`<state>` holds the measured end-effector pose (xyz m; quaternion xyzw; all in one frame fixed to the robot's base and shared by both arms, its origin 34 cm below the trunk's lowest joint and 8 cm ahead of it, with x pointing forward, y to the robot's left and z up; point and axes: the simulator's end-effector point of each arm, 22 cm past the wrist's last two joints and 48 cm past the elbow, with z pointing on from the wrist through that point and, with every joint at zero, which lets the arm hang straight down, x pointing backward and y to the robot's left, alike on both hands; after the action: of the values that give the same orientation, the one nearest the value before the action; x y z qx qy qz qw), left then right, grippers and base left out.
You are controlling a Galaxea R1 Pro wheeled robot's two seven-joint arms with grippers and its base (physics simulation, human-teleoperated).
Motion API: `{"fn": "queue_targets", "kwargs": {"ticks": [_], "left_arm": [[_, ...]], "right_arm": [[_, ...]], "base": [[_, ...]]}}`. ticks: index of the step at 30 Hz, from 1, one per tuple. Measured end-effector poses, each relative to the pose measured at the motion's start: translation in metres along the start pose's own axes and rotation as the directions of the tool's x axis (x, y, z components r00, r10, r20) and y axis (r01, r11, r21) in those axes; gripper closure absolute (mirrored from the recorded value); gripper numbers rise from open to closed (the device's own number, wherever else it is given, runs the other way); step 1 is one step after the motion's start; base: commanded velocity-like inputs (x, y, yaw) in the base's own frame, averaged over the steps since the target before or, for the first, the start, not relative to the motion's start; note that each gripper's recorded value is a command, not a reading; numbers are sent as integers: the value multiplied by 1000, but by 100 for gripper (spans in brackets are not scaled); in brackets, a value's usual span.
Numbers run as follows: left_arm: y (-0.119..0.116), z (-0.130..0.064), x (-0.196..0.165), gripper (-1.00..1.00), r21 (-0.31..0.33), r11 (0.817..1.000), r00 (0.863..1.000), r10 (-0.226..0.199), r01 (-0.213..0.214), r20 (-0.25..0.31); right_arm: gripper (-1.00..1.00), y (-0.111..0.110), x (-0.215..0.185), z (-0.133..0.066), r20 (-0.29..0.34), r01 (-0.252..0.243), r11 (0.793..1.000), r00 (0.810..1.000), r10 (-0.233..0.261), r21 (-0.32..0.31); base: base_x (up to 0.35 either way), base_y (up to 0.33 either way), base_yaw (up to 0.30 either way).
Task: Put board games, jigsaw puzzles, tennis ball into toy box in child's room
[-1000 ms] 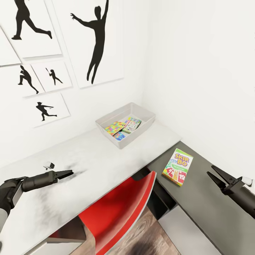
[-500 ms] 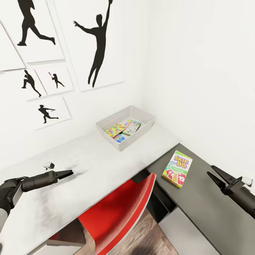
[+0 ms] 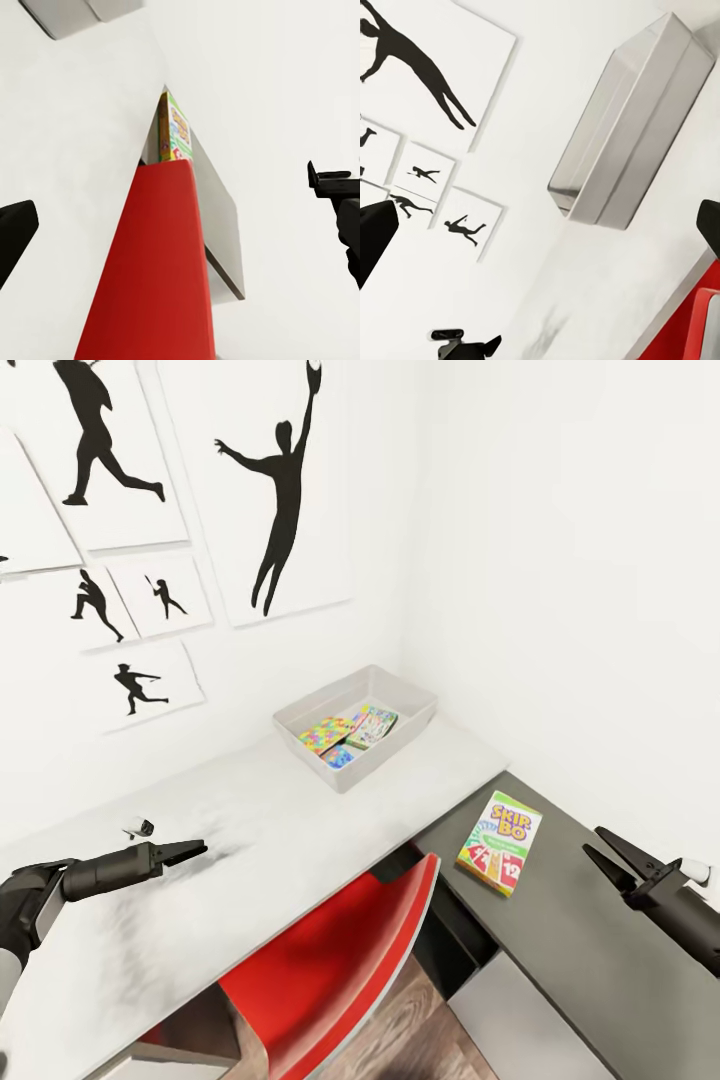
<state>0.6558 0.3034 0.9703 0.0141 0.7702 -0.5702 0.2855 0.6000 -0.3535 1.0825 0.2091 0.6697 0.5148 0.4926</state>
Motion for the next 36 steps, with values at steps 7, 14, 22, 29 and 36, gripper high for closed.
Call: {"fn": "queue_targets", "kwargs": {"ticks": [7,14,22,29,36], "left_arm": [[-5,-1,-3,-100,3,1000,1000,10,-10,3],[-11,-2,-6,-100,7,1000,1000,21,-21,8],[-17,-3,-10,-100,11,999,999,32,-32,12],[-23,-4,-13,-100,14,999,999,43,-43,16],[-28,-5,-16,-100,18,998,998,54,-54,20]], "right_arm": [[-100,5,-2,0,3,5,1000,1000,-5,-9],[-100,11,-6,-1,17,21,1000,1000,-21,-19],[-100,17,-9,-2,26,33,999,999,-32,-29],[-100,22,-11,-3,32,39,999,999,-37,-38],[-100,27,-13,-4,37,44,998,998,-42,-47]], "base": [[0,0,0],[0,0,0],[0,0,0],[0,0,0],[0,0,0]]}}
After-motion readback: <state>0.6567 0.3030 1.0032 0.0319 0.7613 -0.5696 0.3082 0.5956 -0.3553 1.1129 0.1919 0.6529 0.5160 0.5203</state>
